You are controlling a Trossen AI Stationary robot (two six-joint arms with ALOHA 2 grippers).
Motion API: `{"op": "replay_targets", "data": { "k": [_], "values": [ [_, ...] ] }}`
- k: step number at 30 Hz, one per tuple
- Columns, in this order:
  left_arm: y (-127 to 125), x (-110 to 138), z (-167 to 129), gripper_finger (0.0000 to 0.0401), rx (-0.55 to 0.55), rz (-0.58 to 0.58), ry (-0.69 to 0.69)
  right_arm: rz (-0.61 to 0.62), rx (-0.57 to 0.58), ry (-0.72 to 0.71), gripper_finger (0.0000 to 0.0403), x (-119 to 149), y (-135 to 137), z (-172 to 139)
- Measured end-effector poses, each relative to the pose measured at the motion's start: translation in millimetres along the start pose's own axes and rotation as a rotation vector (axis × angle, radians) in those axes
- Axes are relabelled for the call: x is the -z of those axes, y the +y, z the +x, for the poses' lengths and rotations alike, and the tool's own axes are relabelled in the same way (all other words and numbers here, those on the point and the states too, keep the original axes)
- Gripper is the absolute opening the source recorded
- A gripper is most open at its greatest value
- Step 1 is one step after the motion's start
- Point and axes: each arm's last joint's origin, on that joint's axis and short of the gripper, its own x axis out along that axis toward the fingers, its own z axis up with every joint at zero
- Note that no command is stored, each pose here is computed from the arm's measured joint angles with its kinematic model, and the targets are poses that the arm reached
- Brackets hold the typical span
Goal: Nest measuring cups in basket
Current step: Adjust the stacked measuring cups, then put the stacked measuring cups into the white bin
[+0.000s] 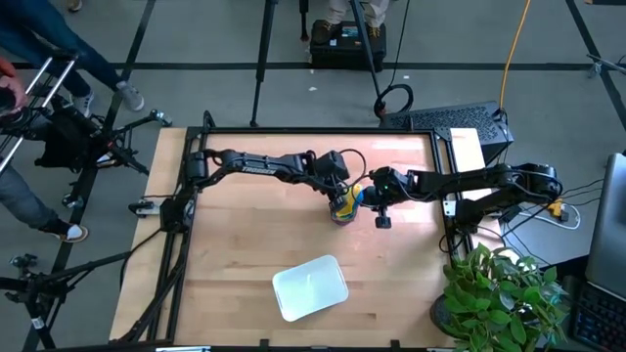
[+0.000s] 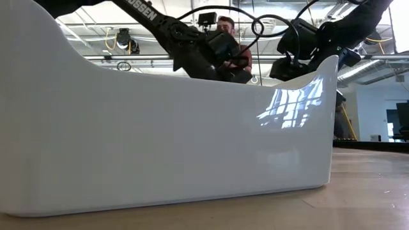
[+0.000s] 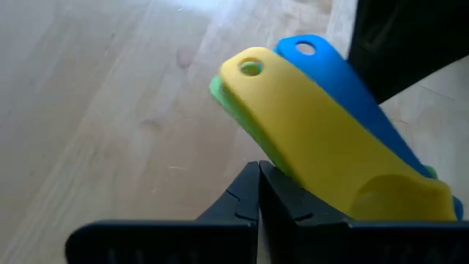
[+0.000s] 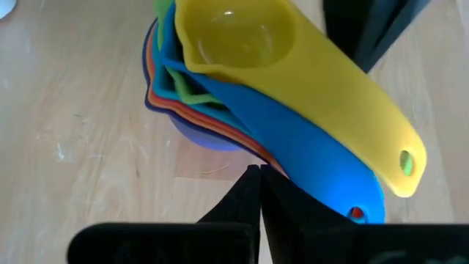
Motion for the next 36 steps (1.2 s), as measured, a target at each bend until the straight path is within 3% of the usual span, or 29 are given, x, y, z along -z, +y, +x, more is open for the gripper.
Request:
{"op": "replay_targets", "data": {
  "k": [13,20,23,27,31,36],
  "values": [
    [-4,3,0,0.0015,-0.004,0.021,0.023,0.023,-0.007,0.019,0.0004,2,1,-1],
    [7,-4,-41,0.0005,-0.083,0.010,0.089,-0.002,-0.033,0.090,0.0018,9,6,-20],
    [2,-8,-56,0.0004,-0.115,0.032,0.078,-0.064,-0.016,0.050,0.0056,6,7,-34],
    [-10,-13,-76,0.0015,-0.121,0.067,0.047,-0.093,0.034,0.007,0.0139,-14,-6,-52],
    [-26,-14,-89,0.0014,-0.130,0.101,0.031,-0.126,0.081,0.082,0.0218,-36,-27,-56],
    [-45,-14,-100,0.0004,-0.107,0.135,0.005,-0.119,-0.042,0.163,0.0271,-58,-48,-48]
  ]
}}
